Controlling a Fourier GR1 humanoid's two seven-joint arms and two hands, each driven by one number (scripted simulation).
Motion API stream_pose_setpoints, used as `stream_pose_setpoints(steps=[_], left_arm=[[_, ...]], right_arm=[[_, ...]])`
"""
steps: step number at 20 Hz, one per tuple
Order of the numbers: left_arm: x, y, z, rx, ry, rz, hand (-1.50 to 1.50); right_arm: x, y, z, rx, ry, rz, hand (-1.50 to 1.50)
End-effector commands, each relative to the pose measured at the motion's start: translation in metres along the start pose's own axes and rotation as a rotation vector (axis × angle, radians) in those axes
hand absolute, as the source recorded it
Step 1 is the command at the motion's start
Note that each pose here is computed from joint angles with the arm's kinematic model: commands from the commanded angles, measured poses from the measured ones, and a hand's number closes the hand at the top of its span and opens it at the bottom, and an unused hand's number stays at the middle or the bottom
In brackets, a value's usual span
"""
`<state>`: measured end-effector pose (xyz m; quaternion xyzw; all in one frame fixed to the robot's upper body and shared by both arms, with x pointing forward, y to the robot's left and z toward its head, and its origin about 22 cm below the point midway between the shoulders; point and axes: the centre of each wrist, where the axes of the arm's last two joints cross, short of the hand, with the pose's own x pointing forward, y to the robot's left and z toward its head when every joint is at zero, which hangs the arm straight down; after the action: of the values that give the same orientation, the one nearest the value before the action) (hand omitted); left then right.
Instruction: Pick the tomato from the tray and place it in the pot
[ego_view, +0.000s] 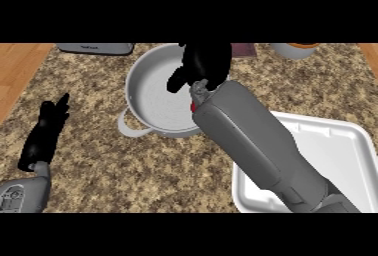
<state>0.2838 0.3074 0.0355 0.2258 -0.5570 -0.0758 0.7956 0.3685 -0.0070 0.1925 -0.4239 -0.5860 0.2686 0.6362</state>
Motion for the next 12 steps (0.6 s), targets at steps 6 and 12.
stream_pose_setpoints(steps=[6, 12], left_arm=[[-0.007, 0.002, -0.002, 0.000, 0.009, -0.003, 0.00], [-0.021, 0.010, 0.006, 0.023, 0.036, 0.012, 0.00]], right_arm=[[-0.006, 0.003, -0.015, -0.214, 0.043, -0.466, -1.50], [-0.009, 0.001, -0.010, -0.365, 0.048, -0.634, -1.50]])
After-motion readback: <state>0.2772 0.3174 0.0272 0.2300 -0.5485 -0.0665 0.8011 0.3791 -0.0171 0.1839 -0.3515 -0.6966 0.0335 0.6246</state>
